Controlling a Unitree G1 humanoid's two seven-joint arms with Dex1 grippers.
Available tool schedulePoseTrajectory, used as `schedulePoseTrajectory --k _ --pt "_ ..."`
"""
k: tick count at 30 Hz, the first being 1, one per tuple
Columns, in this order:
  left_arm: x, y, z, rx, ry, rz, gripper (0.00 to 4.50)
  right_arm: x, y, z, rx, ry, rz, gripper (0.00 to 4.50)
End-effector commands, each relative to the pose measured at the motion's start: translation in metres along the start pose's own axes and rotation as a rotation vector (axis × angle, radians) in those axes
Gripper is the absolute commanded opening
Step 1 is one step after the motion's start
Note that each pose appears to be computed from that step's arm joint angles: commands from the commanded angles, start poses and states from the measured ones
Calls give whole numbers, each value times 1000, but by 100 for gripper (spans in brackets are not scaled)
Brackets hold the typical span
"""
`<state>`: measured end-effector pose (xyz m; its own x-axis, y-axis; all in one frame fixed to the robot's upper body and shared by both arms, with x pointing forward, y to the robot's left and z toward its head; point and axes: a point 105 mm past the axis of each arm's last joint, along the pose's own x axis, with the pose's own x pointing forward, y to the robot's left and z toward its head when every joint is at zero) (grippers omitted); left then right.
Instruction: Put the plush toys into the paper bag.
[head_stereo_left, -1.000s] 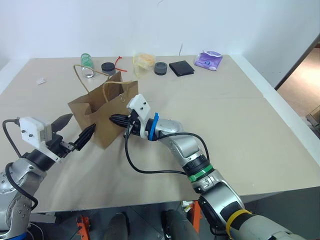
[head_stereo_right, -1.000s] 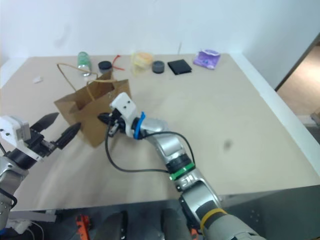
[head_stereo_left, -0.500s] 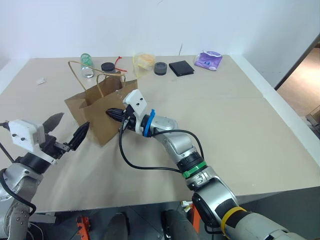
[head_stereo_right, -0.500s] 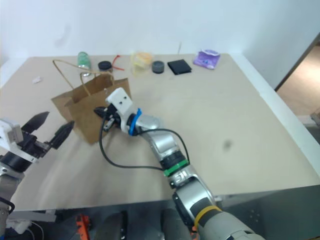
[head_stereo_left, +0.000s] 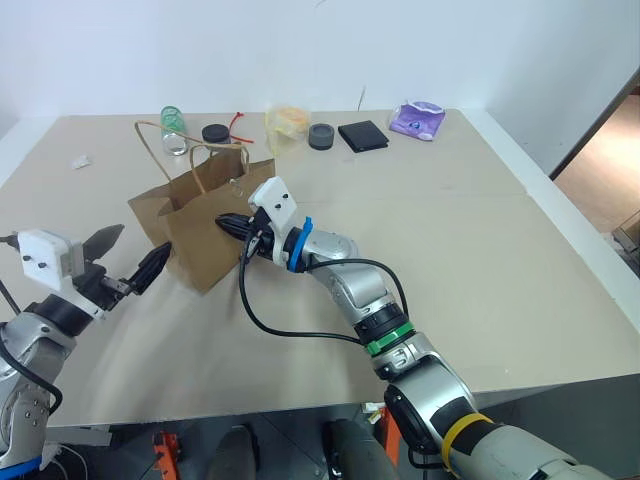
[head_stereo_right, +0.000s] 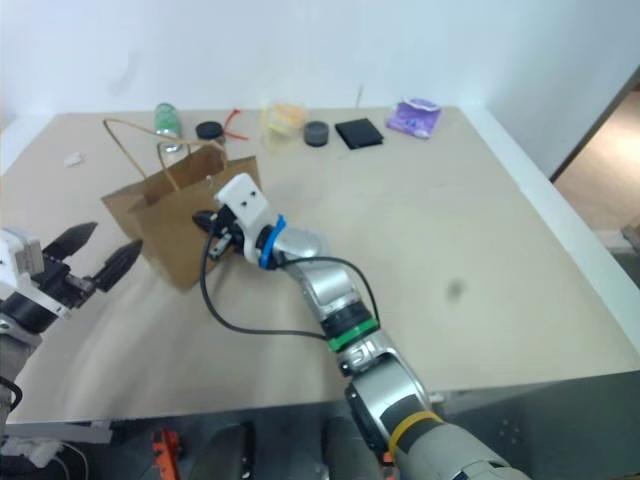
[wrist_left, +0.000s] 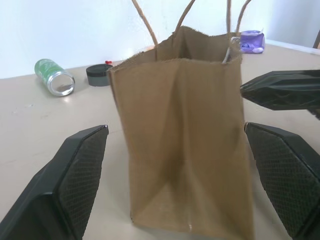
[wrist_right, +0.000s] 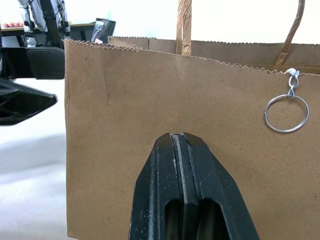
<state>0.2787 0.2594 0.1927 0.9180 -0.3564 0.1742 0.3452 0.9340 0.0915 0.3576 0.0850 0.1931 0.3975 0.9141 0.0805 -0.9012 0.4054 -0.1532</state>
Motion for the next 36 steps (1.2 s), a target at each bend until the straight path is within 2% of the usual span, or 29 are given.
schedulePoseTrajectory --k 1,13,23,26,36 --pt "4 2 9 33 -31 -6 450 2 0 24 -47 -67 5 2" --pt "18 -6 -3 -33 8 -129 450 1 4 25 -71 -66 24 2" --pt "14 -13 -3 -60 63 -247 450 1 4 25 -91 -59 26 2" --pt "11 -8 -1 -55 77 -251 450 1 3 25 -92 -58 27 2" --pt "13 -19 -5 -36 103 -298 450 1 5 24 -93 -55 30 2"
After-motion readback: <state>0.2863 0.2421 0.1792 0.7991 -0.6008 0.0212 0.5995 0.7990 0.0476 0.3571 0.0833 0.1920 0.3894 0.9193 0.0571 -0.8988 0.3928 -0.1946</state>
